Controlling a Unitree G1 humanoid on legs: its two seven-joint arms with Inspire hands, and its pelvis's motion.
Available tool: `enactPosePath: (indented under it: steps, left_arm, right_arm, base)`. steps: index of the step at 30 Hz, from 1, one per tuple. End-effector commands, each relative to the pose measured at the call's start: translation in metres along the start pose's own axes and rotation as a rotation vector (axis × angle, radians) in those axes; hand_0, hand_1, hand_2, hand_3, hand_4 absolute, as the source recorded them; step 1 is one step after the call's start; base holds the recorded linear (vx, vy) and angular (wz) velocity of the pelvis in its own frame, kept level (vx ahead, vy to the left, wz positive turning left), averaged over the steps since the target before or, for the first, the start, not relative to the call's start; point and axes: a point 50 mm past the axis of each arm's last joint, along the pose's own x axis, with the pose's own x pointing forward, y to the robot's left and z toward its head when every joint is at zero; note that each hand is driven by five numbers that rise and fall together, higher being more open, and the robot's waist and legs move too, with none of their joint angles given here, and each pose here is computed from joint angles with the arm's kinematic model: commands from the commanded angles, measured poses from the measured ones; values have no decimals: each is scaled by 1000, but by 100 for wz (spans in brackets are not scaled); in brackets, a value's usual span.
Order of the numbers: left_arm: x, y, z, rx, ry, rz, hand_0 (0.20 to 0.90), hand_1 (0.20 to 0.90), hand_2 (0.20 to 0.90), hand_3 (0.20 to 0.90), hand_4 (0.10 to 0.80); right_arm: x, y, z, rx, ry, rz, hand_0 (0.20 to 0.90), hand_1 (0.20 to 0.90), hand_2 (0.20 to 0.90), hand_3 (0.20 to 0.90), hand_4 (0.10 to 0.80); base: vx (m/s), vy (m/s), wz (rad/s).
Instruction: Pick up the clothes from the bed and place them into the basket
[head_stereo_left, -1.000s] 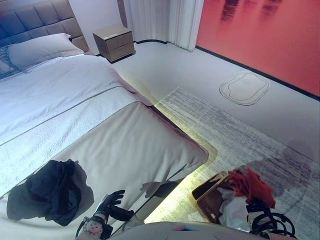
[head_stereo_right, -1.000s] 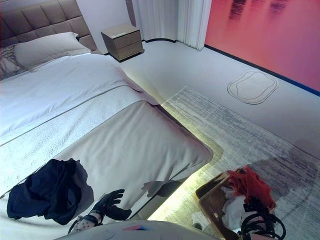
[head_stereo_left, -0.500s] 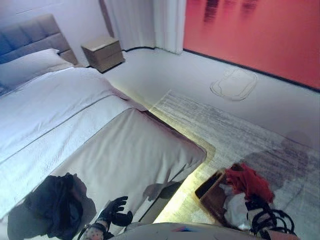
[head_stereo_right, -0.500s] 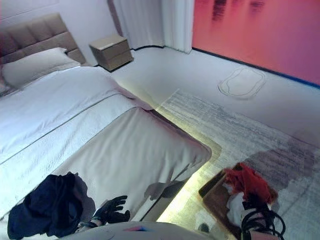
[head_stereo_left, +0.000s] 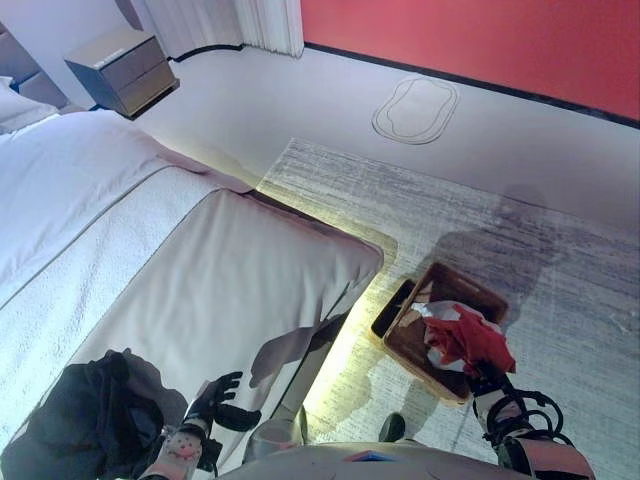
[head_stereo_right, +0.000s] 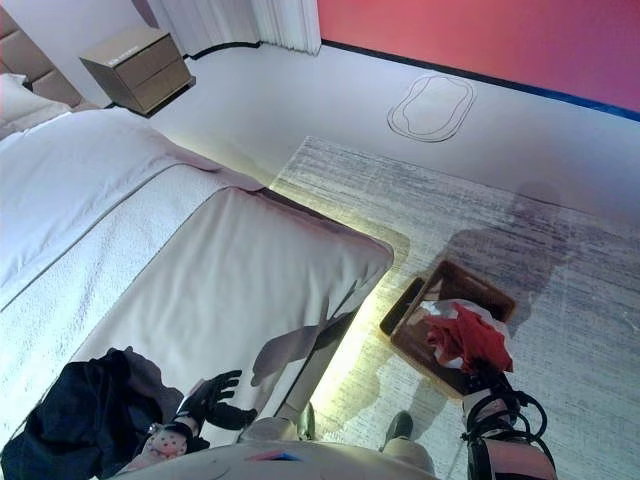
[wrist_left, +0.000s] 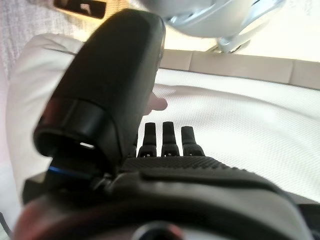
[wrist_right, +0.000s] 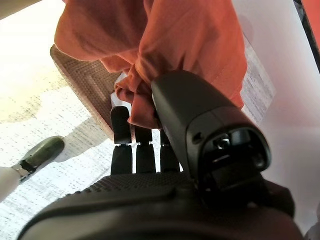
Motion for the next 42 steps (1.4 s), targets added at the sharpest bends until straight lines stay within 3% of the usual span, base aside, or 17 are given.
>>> enactPosePath:
  steps: [1,9,11,12,20,42]
  left_arm:
    - [4,10,12,-11,-64,39,900,900,900,900,800]
    - [-1,7,3,-2,-60,31,900,900,900,900,800]
    - [-1,6,2,2,-59,27,900,900,900,900,800]
    - [-1,5,2,3,-59,25,900,900,900,900,800]
    - [-1,5,6,-4,-72,8,900,900,900,900,800]
    - [-1,2,5,-27,-68,9,900,900,900,900,800]
  right_arm:
    - [0,17,44,25,-161,66,300,300,300,200,100]
    - [0,18,58,31,-195,59,300,300,300,200,100]
    - [0,19,62,32,-208,61,667,667,667,628,528]
    - [0,21,64,25,-217,77,900,900,900,900,800]
    - [-11,51,72,-81,-261,322,900,900,900,900,800]
    - [-4,35,31,-251,-109,361,900,900,900,900,800]
  base:
    - [53,-28,5]
    - [27,-17,7]
    - [19,-16,10]
    - [21,-17,4]
    - [0,0,0]
    - [3,-3,1]
